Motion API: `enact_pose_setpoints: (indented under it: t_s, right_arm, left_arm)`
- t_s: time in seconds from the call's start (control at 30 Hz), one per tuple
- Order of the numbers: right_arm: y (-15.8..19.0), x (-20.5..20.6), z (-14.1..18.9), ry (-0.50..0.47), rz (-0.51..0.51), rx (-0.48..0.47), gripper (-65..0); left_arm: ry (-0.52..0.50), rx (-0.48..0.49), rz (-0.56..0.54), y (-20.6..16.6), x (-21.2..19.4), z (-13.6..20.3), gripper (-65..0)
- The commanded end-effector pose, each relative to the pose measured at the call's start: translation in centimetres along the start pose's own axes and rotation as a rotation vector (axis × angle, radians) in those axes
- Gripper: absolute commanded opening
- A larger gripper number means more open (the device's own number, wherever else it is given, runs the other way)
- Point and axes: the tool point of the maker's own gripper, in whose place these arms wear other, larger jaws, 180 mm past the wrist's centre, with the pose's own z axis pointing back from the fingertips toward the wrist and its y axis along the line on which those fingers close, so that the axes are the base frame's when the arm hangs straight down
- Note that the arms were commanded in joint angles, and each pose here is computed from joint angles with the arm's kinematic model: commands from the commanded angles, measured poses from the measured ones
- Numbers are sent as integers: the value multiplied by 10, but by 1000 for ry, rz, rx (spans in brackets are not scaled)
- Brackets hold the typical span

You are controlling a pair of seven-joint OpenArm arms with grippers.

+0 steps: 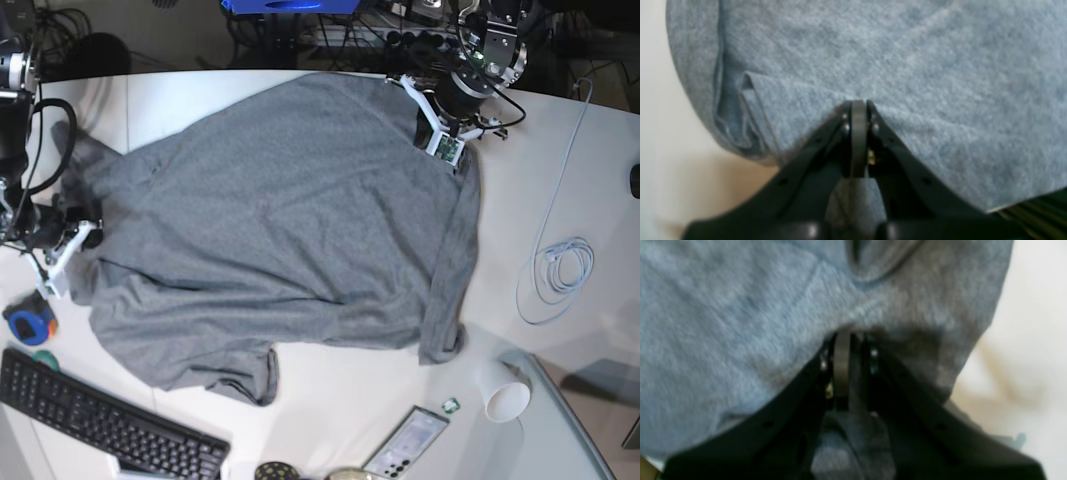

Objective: Layout the t-shirt on the table in an organized manner, then fold the t-shirt properly
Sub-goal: 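Pull the shirt edges apart with both grippers to flatten it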

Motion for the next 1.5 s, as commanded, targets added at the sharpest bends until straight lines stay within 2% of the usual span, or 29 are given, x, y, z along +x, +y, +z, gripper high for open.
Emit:
enact_pose_setpoints:
  t_s: [0.0, 0.17, 0.37, 0.47, 0.57, 0.7, 0.87, 1.03, 1.23, 1.43, 1.47]
  right_arm:
    - [-9, 0, 5, 2, 2, -17, -587]
    - [-12, -47, 9, 67, -9, -29, -588]
    - [17, -70, 15, 106, 62, -14, -588]
    - [19, -71, 29, 116, 68, -83, -588]
    - [24, -60, 46, 81, 97, -131, -588]
    - [33, -27, 67, 0, 163, -158, -588]
    - [25, 34, 64, -91, 147, -161, -588]
    - [6, 64, 44, -120, 49, -144, -588]
    - [-1, 62, 36, -104, 3, -138, -588]
    - [-1, 21, 33, -48, 5, -147, -588]
    - [-1, 17, 32, -41, 3, -147, -588]
  left_arm:
    - [1, 28, -5, 12, -4, 7, -650]
    - [35, 123, 35, 47, -22, 23, -650]
    - [25, 168, 45, 64, -20, 28, -650]
    - [-16, 174, 29, 65, -3, 32, -650]
    - [-64, 181, 9, 65, 17, 38, -650]
    - [-69, 197, 0, 71, 36, 39, -650]
    - [-123, 222, 24, 94, 75, 6, -650]
    - [-108, 220, 97, 111, 88, -36, -650]
    - [-50, 201, 157, 122, 86, -71, -650]
    - [3, 131, 117, 108, 97, -103, -650]
    - [0, 126, 84, 107, 104, -109, -650]
